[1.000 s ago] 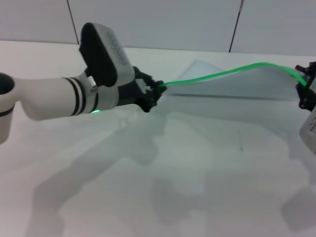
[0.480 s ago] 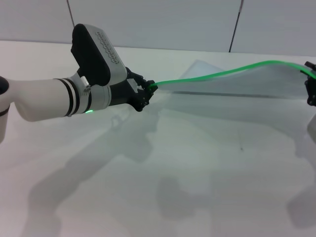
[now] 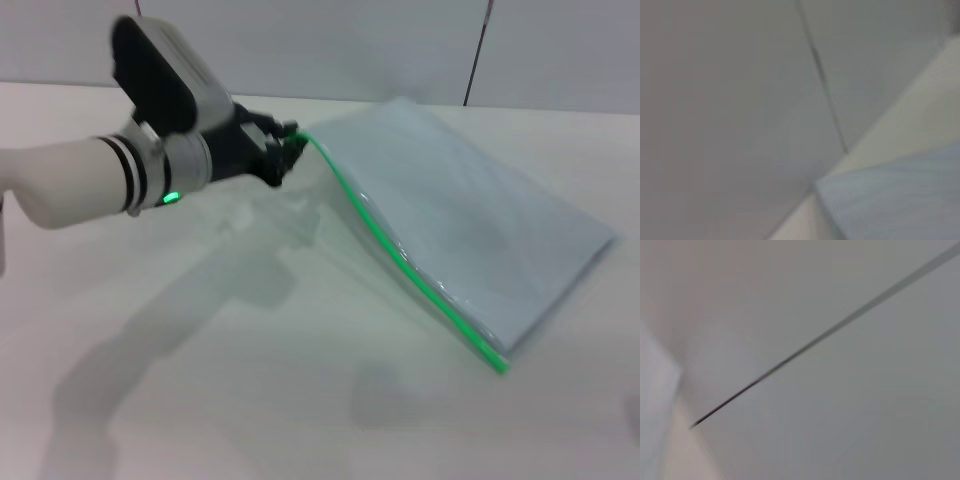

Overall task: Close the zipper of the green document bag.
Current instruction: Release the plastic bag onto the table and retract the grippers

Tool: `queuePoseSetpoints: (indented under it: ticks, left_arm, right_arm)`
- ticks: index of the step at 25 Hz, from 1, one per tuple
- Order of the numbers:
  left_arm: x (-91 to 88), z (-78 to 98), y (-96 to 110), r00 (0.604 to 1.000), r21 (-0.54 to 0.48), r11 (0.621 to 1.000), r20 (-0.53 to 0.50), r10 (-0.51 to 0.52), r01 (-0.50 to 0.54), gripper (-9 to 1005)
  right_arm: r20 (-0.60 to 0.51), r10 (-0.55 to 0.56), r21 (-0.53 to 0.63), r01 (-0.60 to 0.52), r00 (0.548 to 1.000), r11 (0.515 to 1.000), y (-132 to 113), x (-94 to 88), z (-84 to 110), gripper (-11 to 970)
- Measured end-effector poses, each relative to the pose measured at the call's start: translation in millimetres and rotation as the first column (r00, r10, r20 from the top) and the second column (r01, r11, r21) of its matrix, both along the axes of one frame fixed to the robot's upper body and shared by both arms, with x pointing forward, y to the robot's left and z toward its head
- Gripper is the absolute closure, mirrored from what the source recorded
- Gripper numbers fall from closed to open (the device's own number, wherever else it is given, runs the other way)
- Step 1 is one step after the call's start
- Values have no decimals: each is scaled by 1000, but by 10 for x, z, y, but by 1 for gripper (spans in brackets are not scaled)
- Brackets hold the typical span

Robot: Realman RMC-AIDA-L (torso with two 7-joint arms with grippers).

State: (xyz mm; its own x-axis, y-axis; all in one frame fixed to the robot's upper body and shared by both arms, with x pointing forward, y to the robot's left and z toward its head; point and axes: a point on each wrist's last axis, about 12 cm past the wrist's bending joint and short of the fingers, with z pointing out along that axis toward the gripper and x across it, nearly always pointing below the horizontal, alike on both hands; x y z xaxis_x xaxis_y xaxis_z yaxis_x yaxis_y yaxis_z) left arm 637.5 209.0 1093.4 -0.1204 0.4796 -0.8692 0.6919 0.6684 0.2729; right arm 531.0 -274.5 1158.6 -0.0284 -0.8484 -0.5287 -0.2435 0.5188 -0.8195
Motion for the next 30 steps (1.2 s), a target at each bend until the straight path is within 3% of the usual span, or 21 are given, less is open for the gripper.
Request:
queuePoseSetpoints:
  ticks: [4,7,9,10,15,20,22,25,28,30]
  left_arm:
    - [57,116,67,998,-128,990,6,63,-62,825]
    - [58,176,50,998,-191,980,17,55,-51,742]
    - [26,282,-3,998,-296,955,63,16,3,661]
    - [17,300,-11,997,-311,950,76,5,19,621]
    - [-47,356,-54,986,-350,931,160,-51,104,446]
    - [-99,323,70,988,-429,902,149,26,41,257]
    - [-151,311,139,986,-458,888,162,48,32,265]
    - [-279,296,258,967,-498,867,236,94,37,277]
    - [-373,246,359,942,-499,867,295,162,7,287]
    - [-422,198,406,923,-485,874,326,206,-24,294]
  right_arm:
    - [91,-66,240,42,994,970,-70,-6,67,781]
    - [132,-98,428,32,986,903,-31,-4,-52,650]
    - [165,-121,520,18,979,854,15,6,-116,543]
    - [187,-154,599,12,970,801,45,32,-175,543]
    - [171,-144,644,0,975,765,172,92,-283,544]
    - [159,-122,645,-10,980,764,244,108,-372,544]
    - [163,-137,665,-6,977,747,225,113,-440,544]
    - [153,-188,735,16,970,678,148,139,-576,545]
    - [131,-223,785,36,966,619,90,188,-686,545]
    - [131,-241,790,45,962,611,40,217,-758,545]
